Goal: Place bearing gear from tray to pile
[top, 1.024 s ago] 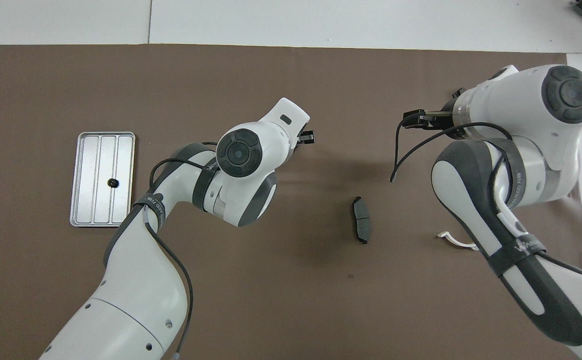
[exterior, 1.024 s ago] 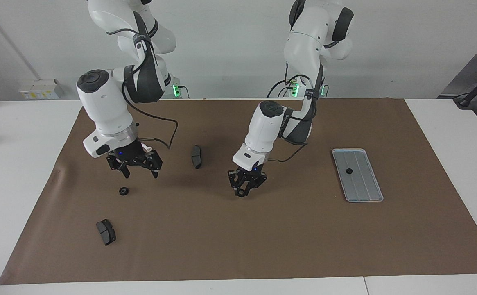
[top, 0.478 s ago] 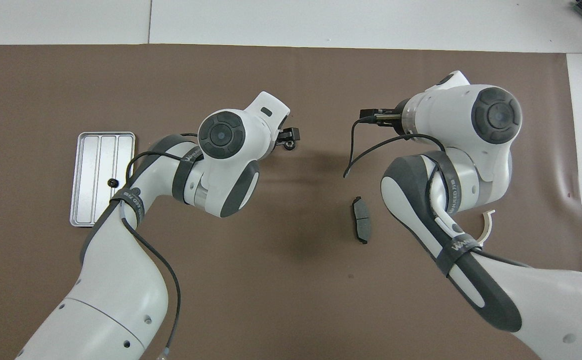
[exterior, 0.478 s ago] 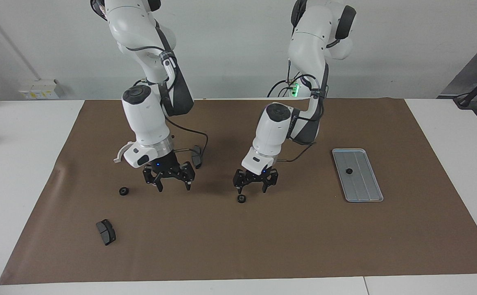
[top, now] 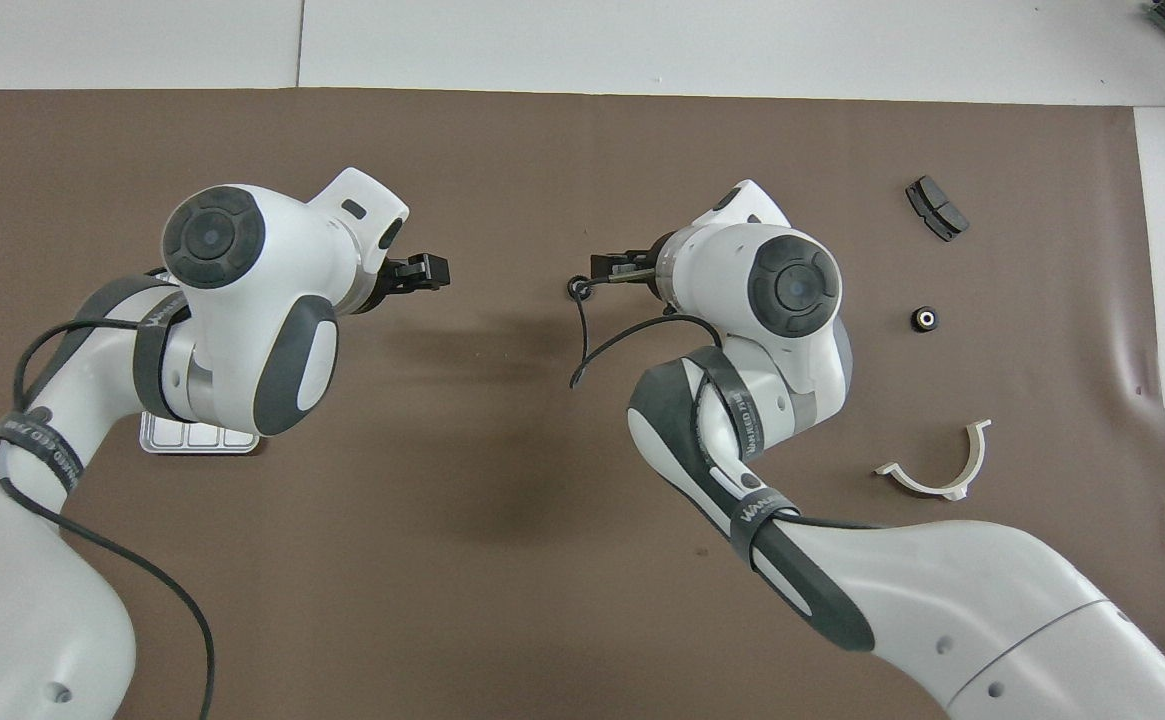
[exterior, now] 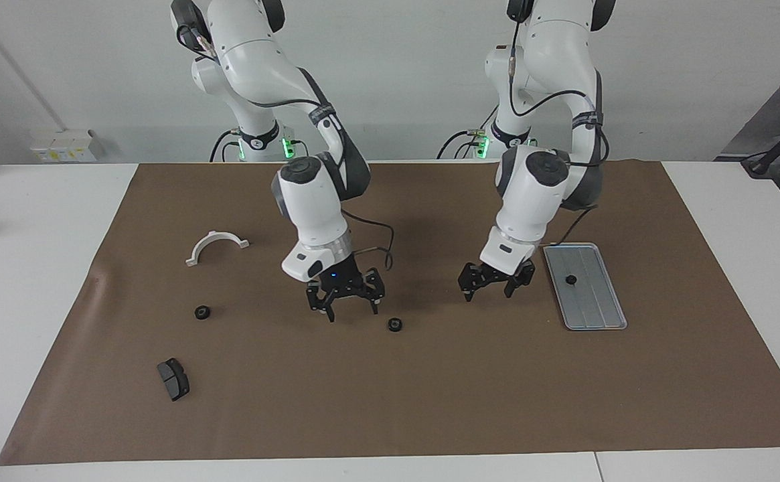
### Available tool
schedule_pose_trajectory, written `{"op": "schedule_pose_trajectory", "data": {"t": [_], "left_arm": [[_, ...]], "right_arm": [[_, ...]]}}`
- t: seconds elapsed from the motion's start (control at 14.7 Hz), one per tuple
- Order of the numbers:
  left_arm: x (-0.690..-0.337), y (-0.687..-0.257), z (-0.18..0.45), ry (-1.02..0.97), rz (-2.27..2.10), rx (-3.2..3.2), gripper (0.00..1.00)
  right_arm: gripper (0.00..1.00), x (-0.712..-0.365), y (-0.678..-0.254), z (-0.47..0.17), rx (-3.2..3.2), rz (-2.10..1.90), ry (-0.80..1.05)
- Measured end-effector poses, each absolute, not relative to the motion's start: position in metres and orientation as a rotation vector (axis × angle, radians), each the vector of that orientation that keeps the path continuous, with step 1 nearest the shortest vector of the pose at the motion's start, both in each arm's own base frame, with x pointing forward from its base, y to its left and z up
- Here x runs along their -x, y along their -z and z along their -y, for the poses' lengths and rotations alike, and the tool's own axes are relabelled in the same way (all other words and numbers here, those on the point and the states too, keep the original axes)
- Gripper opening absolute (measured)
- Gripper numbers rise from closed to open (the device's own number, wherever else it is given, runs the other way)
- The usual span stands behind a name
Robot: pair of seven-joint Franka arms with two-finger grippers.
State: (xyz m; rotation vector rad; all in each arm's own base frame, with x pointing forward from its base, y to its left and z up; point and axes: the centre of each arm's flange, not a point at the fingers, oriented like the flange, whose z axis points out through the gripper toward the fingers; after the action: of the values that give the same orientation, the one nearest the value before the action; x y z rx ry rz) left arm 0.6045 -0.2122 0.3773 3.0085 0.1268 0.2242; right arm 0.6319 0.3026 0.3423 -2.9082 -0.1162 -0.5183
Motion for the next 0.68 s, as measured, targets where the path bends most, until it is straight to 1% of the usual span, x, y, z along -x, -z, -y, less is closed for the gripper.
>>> {"op": "schedule_pose_trajectory", "data": {"t": [0.34, 0.48, 0.68], "left_arm": [[-0.609, -0.362, 0.111, -0.133, -0.131, -3.053, 1.00], [-0.605, -0.349, 0.076, -0.100, -0.142, -3.062, 1.00], [-0.596, -0.338, 0.034, -0.076, -0.137, -3.070, 0.99]], "right_arm": [[1.00, -0.631, -0.303, -0.364, 3.029, 0.317, 0.609], [1.00, -0.633, -0.298, -0.370, 3.048, 0.376, 0.654], [1.00, -0.633, -0.299, -0.374, 3.051, 0.402, 0.669]]}}
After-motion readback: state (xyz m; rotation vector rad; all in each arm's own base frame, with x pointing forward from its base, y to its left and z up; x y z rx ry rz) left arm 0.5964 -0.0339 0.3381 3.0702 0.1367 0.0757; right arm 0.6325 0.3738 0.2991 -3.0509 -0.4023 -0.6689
